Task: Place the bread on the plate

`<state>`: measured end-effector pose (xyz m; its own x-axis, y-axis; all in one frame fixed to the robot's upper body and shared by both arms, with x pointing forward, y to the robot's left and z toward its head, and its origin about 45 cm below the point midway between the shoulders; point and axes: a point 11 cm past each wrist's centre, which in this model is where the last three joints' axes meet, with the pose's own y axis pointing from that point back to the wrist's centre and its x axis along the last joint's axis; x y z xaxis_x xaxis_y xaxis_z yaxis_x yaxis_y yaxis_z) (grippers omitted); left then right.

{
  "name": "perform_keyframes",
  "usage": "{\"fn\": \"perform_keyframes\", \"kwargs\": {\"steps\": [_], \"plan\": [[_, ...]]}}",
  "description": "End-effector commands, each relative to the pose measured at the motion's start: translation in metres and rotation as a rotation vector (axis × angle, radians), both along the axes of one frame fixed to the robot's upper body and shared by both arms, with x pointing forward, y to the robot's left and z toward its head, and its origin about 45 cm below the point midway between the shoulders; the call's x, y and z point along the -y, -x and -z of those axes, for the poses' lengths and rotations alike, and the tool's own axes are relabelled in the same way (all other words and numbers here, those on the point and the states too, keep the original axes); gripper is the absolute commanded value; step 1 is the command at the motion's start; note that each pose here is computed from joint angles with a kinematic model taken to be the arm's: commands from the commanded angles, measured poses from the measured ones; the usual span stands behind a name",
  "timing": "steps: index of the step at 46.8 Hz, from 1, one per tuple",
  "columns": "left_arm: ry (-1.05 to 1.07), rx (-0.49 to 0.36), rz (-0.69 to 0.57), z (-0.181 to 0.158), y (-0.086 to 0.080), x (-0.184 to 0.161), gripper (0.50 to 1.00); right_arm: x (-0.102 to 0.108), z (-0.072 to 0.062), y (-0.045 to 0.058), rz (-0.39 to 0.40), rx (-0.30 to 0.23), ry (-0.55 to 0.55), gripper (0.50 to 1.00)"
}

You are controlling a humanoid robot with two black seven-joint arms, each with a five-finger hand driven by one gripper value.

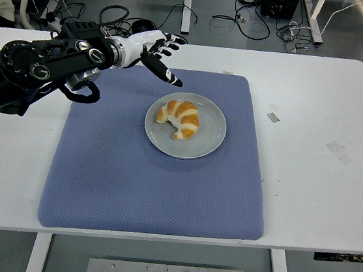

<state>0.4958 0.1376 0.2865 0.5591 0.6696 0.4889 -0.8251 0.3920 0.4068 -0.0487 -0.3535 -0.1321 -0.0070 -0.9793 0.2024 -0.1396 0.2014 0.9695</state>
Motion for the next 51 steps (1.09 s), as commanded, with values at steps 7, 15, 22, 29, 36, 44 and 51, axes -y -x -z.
{"fn": "perform_keyframes", "kwargs": {"steps": [7,15,22,29,36,44,51], "plan": [[0.033,0.004,-0.071,-0.002,-0.007,-0.026,0.975,0.0,0.0,0.0,0.0,0.0,0.0,1.0],[0.097,-0.031,-0.18,0.002,-0.016,-0.052,0.975,0.0,0.0,0.0,0.001,0.0,0.0,1.0],[0.179,-0.064,-0.255,0.003,-0.022,-0.064,0.977,0.0,0.0,0.0,0.0,0.0,0.0,1.0],[0.224,-0.085,-0.31,0.012,-0.024,-0.079,0.975,0.0,0.0,0.0,0.0,0.0,0.0,1.0],[0.378,-0.072,-0.395,0.007,-0.03,-0.096,0.977,0.0,0.0,0.0,0.0,0.0,0.0,1.0],[0.499,-0.063,-0.456,-0.002,-0.036,-0.106,0.977,0.0,0.0,0.0,0.0,0.0,0.0,1.0],[0.536,-0.046,-0.461,0.005,-0.034,-0.11,0.977,0.0,0.0,0.0,0.0,0.0,0.0,1.0]]}}
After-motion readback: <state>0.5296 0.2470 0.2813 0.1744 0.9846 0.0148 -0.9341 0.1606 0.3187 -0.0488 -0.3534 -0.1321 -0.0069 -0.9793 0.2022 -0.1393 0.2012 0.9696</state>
